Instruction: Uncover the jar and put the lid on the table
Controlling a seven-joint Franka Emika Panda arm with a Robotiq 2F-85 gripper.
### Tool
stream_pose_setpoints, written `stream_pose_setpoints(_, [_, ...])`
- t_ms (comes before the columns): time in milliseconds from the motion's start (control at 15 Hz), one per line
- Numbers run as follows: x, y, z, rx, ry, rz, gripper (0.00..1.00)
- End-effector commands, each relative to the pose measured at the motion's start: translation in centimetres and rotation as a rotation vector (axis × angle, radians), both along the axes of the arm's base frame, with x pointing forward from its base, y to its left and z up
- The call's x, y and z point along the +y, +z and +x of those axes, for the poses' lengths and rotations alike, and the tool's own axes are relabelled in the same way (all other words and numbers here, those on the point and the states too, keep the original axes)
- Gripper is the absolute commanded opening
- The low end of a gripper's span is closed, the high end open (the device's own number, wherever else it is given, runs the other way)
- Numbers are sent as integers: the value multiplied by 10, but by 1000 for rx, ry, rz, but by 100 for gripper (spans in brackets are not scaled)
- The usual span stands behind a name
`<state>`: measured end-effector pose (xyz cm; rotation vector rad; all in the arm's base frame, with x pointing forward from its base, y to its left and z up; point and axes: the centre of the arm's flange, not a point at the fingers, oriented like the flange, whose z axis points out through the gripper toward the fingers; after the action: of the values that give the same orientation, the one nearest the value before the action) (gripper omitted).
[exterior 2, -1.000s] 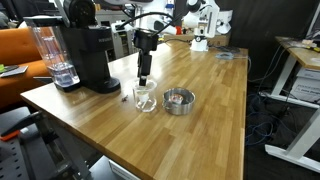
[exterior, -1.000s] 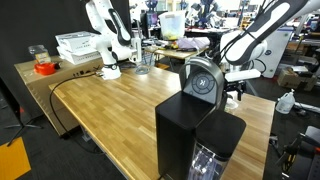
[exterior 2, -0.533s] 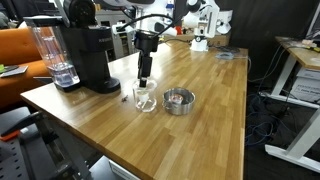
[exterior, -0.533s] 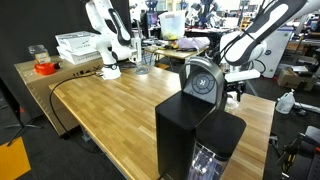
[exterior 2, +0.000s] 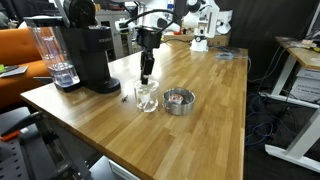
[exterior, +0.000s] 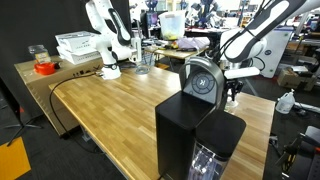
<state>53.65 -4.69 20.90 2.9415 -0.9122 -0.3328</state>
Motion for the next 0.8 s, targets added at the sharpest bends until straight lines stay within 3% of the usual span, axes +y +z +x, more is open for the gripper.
stream_pose_setpoints(0, [-4,-2,0,2,8,21,8])
stream_pose_setpoints(733, [0,10,-2,-15,20,19,8])
